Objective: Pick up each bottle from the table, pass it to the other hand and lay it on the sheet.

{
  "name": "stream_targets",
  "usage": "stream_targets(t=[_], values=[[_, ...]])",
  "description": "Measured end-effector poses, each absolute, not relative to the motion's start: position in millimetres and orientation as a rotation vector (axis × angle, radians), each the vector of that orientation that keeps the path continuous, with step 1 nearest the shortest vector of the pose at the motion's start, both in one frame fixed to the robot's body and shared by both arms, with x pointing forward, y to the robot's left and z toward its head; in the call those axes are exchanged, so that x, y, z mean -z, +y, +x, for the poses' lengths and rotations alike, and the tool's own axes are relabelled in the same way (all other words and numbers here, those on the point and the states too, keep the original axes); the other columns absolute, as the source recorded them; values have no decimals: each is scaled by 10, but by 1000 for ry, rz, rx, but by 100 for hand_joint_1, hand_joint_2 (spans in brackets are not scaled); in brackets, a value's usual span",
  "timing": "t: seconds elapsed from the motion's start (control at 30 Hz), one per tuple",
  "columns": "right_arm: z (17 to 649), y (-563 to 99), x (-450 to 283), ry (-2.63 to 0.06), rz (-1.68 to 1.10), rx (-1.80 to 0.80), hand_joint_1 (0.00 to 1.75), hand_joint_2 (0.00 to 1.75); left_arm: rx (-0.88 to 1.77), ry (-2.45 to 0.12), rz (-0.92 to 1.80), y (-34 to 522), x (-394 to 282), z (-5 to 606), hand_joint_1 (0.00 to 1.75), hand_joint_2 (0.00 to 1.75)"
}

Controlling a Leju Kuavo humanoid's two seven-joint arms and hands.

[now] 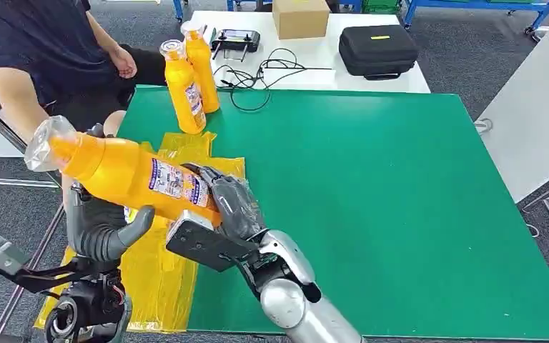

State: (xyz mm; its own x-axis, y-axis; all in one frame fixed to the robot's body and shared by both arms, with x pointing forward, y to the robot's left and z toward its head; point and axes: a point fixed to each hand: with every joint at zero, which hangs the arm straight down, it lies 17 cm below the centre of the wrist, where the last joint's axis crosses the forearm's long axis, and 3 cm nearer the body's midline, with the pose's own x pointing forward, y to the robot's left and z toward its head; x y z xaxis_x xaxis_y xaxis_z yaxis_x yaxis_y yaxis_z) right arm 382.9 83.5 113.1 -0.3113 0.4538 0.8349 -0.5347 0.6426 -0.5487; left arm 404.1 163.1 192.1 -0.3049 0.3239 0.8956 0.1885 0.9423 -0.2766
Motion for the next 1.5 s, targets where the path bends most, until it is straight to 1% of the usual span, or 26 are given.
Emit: stream_targets(t=[0.17,0.4,0.47,0.57,0.67,0.7,0.73,0.77,1.03,1.4,1.43,1.47,1.5], values=[[3850,876,-1057,-1607,74,-1006,175,175,-162,-1859,-436,1608,-1875,3992,0,175],[3858,909,-913,-1584,55,-1055,175,175,-229,-1676,-798,1235,-1799,3845,0,175],[3858,902,-866,-1573,53,-1061,175,175,-251,-1641,-850,1184,-1773,3825,0,175],[3865,889,-802,-1557,48,-1072,175,175,-251,-1618,-866,1122,-1729,3805,0,175],[3882,893,-788,-1553,47,-1080,175,175,-262,-1627,-826,1125,-1710,3826,0,175],[3889,893,-783,-1551,45,-1083,175,175,-261,-1635,-804,1132,-1701,3835,54,175],[3885,896,-773,-1549,44,-1086,175,175,-261,-1644,-783,1139,-1697,3842,164,175],[3886,895,-765,-1547,44,-1086,175,175,-259,-1652,-763,1144,-1694,3847,175,175],[3885,939,-752,-1541,43,-1090,175,175,-223,-1735,-601,1217,-1703,3873,175,175],[3850,973,-737,-1540,42,-1110,175,175,-219,-1766,-555,1277,-1745,3833,175,175],[3846,976,-736,-1540,42,-1113,161,175,-220,-1767,-552,1284,-1746,3829,175,175],[3844,977,-733,-1539,41,-1114,120,175,-219,-1768,-550,1287,-1744,3824,175,175],[3844,977,-731,-1539,39,-1116,0,0,-220,-1768,-546,1293,-1742,3819,175,175]])
